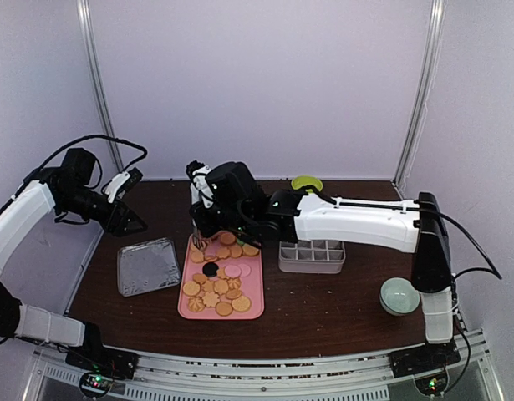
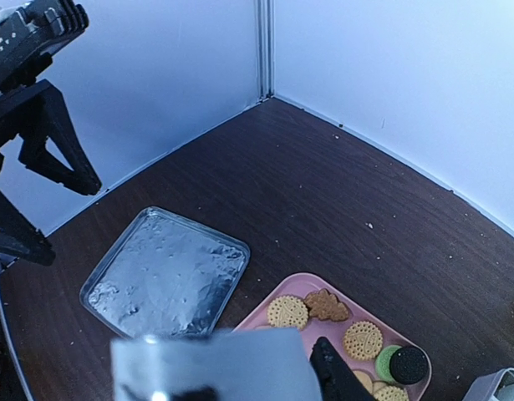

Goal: Pack the cookies
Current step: Pick up the fake cookies from the plate.

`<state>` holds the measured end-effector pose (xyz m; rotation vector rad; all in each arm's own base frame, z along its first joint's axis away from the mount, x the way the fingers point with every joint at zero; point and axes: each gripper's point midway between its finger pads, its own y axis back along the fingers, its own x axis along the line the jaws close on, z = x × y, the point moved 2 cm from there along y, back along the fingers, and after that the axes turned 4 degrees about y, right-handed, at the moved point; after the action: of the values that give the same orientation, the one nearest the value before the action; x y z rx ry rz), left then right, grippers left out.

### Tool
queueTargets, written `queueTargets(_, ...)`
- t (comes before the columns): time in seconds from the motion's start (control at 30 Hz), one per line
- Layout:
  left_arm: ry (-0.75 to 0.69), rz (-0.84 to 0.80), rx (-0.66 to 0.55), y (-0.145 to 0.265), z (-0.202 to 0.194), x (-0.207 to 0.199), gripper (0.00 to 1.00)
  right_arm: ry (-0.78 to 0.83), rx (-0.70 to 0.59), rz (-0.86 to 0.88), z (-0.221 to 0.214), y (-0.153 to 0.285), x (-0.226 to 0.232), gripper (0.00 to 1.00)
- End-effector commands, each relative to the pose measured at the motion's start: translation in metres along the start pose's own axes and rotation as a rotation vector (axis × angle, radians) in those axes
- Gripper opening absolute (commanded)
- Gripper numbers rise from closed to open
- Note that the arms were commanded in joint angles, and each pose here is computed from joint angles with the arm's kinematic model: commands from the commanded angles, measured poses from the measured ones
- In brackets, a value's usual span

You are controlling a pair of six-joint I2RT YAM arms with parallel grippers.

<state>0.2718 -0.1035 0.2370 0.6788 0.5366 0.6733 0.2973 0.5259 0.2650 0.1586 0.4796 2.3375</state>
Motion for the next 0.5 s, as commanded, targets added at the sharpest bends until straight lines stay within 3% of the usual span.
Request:
queueTargets(0.0,0.001,0.030,0.008,-0.003,-0.010,0.011,0.68,0.017,-0.064,-0.055,0.021,-0.009,-0.006,0.36)
queueTargets(0.47,0.030,-0.024,0.012,-0.014,-0.007,0.014,0.68,0.070,0.018,-0.079,-0.021,-0.036,-0.005,0.37)
